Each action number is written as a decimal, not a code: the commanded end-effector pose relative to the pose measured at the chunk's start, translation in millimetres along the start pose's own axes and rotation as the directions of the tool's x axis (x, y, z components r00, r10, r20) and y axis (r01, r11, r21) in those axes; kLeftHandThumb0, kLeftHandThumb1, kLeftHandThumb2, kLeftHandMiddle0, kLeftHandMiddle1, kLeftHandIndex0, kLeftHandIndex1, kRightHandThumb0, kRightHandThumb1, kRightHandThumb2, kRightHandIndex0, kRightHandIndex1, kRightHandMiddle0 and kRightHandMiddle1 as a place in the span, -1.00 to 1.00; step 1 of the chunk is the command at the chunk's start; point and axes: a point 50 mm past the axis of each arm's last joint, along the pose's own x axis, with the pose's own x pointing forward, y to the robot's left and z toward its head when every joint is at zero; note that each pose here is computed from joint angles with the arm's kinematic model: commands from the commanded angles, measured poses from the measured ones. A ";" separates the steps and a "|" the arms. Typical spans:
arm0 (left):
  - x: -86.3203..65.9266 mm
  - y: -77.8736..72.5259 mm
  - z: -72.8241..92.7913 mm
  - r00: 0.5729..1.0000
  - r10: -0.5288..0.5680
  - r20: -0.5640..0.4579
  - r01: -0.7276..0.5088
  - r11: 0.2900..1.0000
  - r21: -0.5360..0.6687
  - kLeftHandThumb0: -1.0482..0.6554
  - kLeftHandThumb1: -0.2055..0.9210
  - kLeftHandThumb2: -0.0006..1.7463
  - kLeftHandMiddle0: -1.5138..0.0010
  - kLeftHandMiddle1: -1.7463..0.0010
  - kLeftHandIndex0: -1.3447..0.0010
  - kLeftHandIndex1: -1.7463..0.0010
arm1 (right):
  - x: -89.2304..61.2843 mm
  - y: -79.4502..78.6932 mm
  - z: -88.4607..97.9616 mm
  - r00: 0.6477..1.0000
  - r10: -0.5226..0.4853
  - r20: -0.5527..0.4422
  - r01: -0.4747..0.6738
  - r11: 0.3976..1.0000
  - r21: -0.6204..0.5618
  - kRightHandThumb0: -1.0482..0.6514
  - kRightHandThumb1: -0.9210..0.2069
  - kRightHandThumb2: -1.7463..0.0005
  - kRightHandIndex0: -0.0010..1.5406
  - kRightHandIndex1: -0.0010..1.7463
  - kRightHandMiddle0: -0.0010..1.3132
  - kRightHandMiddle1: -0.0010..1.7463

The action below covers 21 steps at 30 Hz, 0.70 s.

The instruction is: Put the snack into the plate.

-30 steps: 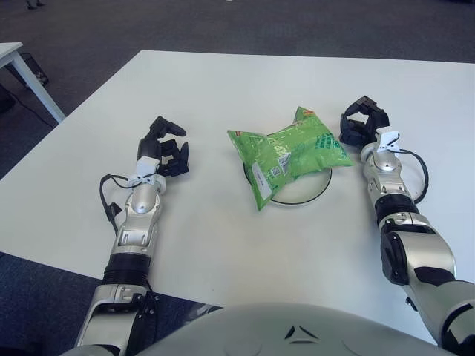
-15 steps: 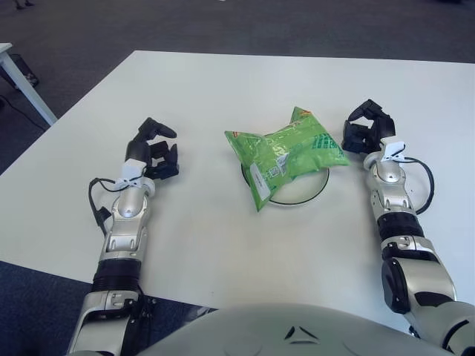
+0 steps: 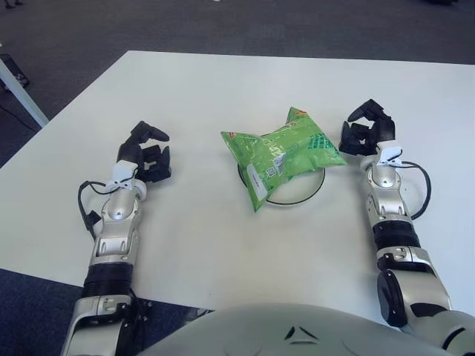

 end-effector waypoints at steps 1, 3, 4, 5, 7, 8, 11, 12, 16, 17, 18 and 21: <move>-20.5 -12.1 -27.9 0.990 -0.025 -0.138 0.019 0.999 -0.043 -0.29 0.13 0.34 -0.56 -1.00 0.22 -1.00 | -55.3 13.6 -49.3 0.978 -0.011 -0.206 0.024 0.998 0.058 -0.38 0.26 -0.66 0.69 1.00 0.07 1.00; -18.2 -12.8 -23.9 0.991 -0.032 -0.127 0.028 0.999 -0.038 -0.29 0.13 0.34 -0.55 -1.00 0.22 -1.00 | -57.3 15.1 -49.0 0.980 -0.019 -0.198 0.035 0.996 0.079 -0.39 0.28 -0.67 0.69 1.00 0.08 1.00; -16.7 -12.9 -21.7 0.992 -0.038 -0.119 0.034 0.999 -0.035 -0.29 0.14 0.34 -0.55 -1.00 0.23 -1.00 | -59.0 16.6 -48.2 0.982 -0.022 -0.186 0.040 0.995 0.093 -0.39 0.29 -0.68 0.69 1.00 0.09 1.00; -14.3 -13.7 -18.9 0.993 -0.044 -0.106 0.041 0.999 -0.031 -0.29 0.15 0.33 -0.53 -1.00 0.23 -1.00 | -61.3 19.3 -46.3 0.986 -0.021 -0.165 0.039 0.993 0.110 -0.40 0.31 -0.69 0.69 1.00 0.11 1.00; -10.4 -15.9 -14.6 0.995 -0.053 -0.086 0.051 0.998 -0.027 -0.28 0.17 0.32 -0.51 -1.00 0.24 -1.00 | -64.3 22.6 -43.5 0.991 -0.015 -0.132 0.033 0.991 0.130 -0.40 0.32 -0.71 0.69 1.00 0.12 1.00; -9.0 -17.2 -13.1 0.995 -0.057 -0.079 0.055 0.998 -0.027 -0.28 0.17 0.31 -0.50 -1.00 0.25 -1.00 | -65.1 23.5 -42.7 0.992 -0.012 -0.122 0.029 0.990 0.135 -0.41 0.34 -0.72 0.70 1.00 0.13 1.00; -5.8 -20.6 -8.9 0.996 -0.068 -0.062 0.066 0.997 -0.029 -0.28 0.18 0.31 -0.48 -1.00 0.25 -1.00 | -67.5 25.2 -41.7 0.995 -0.003 -0.098 0.017 0.990 0.142 -0.41 0.36 -0.74 0.70 1.00 0.15 1.00; -4.0 -22.2 -6.4 0.996 -0.076 -0.051 0.074 0.997 -0.028 -0.28 0.18 0.31 -0.48 -1.00 0.25 -1.00 | -68.8 26.1 -41.1 0.996 0.004 -0.085 0.008 0.990 0.142 -0.41 0.36 -0.74 0.70 1.00 0.15 1.00; -0.3 -25.1 -2.1 0.996 -0.088 -0.027 0.088 0.996 -0.021 -0.29 0.16 0.32 -0.49 -1.00 0.24 -1.00 | -72.6 27.9 -39.4 0.999 0.016 -0.037 -0.011 0.992 0.127 -0.42 0.39 -0.76 0.70 1.00 0.17 1.00; 0.9 -25.7 -0.8 0.996 -0.089 -0.023 0.089 0.996 -0.017 -0.29 0.14 0.33 -0.50 -1.00 0.23 -1.00 | -73.4 28.1 -38.6 1.000 0.014 -0.019 -0.012 0.993 0.117 -0.43 0.40 -0.77 0.71 1.00 0.18 1.00; 1.7 -26.1 0.0 0.996 -0.090 -0.020 0.090 0.996 -0.015 -0.29 0.14 0.34 -0.50 -1.00 0.23 -1.00 | -73.8 28.1 -38.1 1.000 0.012 -0.008 -0.011 0.994 0.111 -0.43 0.41 -0.77 0.71 1.00 0.18 1.00; 5.2 -27.2 4.4 0.995 -0.098 -0.011 0.097 0.995 -0.009 -0.29 0.13 0.35 -0.49 -1.00 0.22 -1.00 | -74.4 28.1 -36.8 1.000 0.001 0.022 -0.003 0.996 0.092 -0.43 0.42 -0.78 0.72 1.00 0.19 1.00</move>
